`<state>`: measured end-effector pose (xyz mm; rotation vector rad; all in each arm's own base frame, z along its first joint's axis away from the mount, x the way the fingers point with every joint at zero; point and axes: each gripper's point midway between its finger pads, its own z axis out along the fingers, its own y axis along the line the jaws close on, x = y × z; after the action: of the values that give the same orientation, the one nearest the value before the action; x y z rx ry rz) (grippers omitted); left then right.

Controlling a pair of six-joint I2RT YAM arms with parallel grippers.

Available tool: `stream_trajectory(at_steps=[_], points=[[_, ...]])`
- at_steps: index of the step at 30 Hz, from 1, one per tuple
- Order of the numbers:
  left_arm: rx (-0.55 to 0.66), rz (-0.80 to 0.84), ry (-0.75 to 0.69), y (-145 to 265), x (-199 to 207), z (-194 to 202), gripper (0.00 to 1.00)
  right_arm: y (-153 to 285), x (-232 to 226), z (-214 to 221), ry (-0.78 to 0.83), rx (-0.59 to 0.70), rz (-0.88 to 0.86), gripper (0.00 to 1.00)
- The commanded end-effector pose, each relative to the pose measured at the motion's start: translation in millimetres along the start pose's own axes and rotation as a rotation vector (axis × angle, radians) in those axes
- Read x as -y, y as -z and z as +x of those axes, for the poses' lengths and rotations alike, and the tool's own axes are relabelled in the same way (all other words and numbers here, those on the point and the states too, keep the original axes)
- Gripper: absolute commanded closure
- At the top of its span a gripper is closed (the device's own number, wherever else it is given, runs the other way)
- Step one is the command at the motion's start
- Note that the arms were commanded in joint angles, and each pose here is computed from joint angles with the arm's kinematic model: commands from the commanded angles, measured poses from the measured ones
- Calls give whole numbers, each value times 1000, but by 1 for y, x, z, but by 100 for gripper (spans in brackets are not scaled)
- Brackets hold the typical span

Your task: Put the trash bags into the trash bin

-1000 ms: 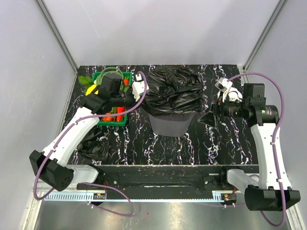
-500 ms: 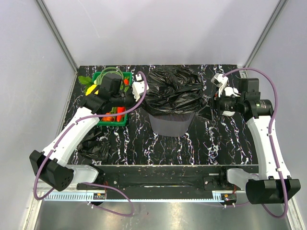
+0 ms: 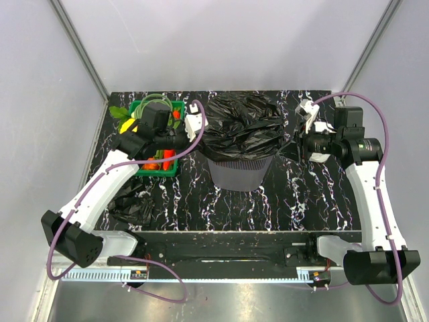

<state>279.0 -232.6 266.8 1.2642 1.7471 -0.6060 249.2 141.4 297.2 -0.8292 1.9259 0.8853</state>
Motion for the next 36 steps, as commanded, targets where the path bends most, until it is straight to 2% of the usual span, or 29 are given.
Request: stream_trajectory(at_steps=[1, 3, 7, 21, 27, 36], points=[[49, -15, -43, 6, -3, -18, 100, 2, -9, -16, 63, 44, -30, 76], [50, -15, -43, 6, -3, -18, 100, 3, -10, -16, 65, 45, -26, 88], [49, -13, -44, 5, -3, -18, 100, 5, -10, -14, 59, 43, -7, 100], [47, -19, -47, 7, -3, -18, 100, 16, -30, 20, 24, -23, -3, 100], [54, 0, -60, 10, 3, -18, 100, 13, -24, 47, 11, -70, 28, 100], [15, 51, -66, 9, 15, 0, 100, 2, -1, 63, -1, -93, 87, 100]])
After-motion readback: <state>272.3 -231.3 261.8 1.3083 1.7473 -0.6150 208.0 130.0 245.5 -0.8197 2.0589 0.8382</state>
